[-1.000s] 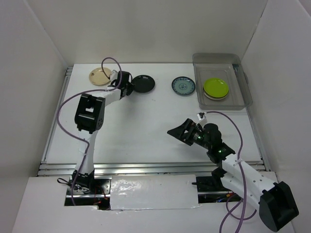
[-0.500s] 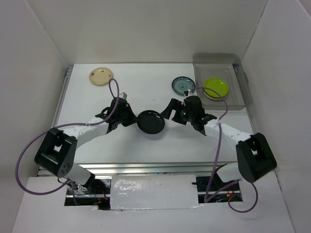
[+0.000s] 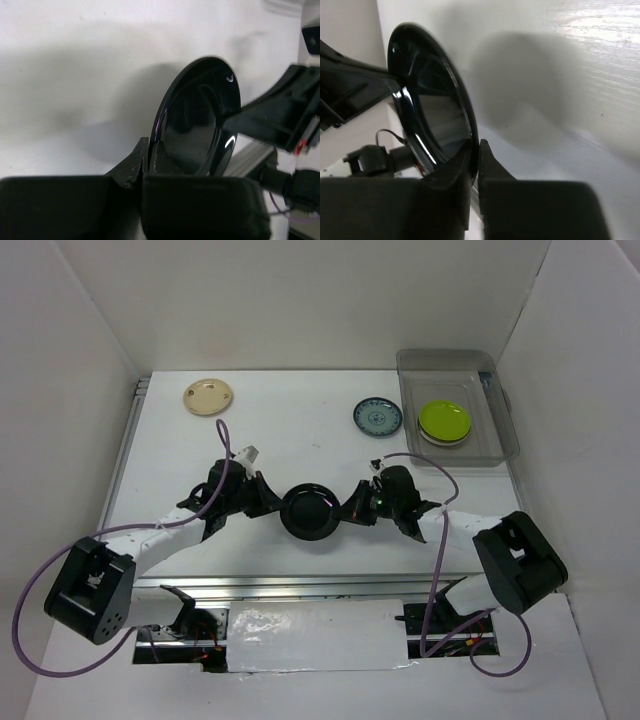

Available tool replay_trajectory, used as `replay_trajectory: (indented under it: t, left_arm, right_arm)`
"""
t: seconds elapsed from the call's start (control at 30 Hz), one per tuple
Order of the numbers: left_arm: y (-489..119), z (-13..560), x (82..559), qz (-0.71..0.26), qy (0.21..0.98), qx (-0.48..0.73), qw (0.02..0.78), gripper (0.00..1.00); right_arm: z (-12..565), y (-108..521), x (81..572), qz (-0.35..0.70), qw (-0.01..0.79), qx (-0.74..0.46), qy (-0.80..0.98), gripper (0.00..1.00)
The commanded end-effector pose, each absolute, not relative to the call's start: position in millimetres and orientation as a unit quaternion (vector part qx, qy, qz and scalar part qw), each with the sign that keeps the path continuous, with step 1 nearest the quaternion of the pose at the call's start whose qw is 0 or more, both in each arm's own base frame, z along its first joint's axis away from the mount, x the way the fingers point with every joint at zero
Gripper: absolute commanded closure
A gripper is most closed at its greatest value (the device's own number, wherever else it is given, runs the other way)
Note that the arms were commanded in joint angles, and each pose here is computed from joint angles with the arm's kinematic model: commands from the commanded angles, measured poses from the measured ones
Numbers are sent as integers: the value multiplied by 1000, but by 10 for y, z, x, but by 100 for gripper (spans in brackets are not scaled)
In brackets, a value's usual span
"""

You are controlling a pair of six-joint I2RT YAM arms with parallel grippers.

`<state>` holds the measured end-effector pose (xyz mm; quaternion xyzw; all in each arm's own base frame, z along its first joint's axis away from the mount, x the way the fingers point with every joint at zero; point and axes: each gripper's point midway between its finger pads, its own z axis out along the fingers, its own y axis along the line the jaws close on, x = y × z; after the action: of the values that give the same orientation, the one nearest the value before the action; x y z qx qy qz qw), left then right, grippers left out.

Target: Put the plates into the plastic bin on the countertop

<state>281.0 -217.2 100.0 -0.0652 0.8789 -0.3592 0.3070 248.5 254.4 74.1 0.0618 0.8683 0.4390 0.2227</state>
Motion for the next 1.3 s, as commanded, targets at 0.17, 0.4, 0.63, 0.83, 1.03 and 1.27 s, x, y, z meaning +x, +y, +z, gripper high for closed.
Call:
replay_trajectory:
  t: [0.17, 0.4, 0.63, 0.83, 1.03, 1.27]
  left_arm:
    - [-2147, 1413, 2937, -400, 841, -57, 361, 70]
    - [-1264, 1347, 2719, -227, 863, -208, 401, 1]
    - [-1259, 1316, 2412, -268, 842, -197, 424, 1]
    - [-1556, 1035, 2297, -294, 870, -139, 372, 1]
    - [-1732, 919, 2270, -292, 884, -101, 351, 1]
    - [-1890, 932, 2397, -302, 886, -83, 343, 1]
  right_arm:
    - [1138, 2598, 2543, 491, 255, 78, 830, 100]
    - [1359, 1499, 3285, 341, 372, 267, 821, 100]
    - [1482, -274, 3956, 186, 450, 522, 701, 100]
    - [1488, -1008, 4496, 167, 423, 567, 687, 100]
    - [1382, -1222, 4903, 144, 397, 560, 713, 98]
    - [1514, -1129, 4959, 169, 403, 540, 719, 27]
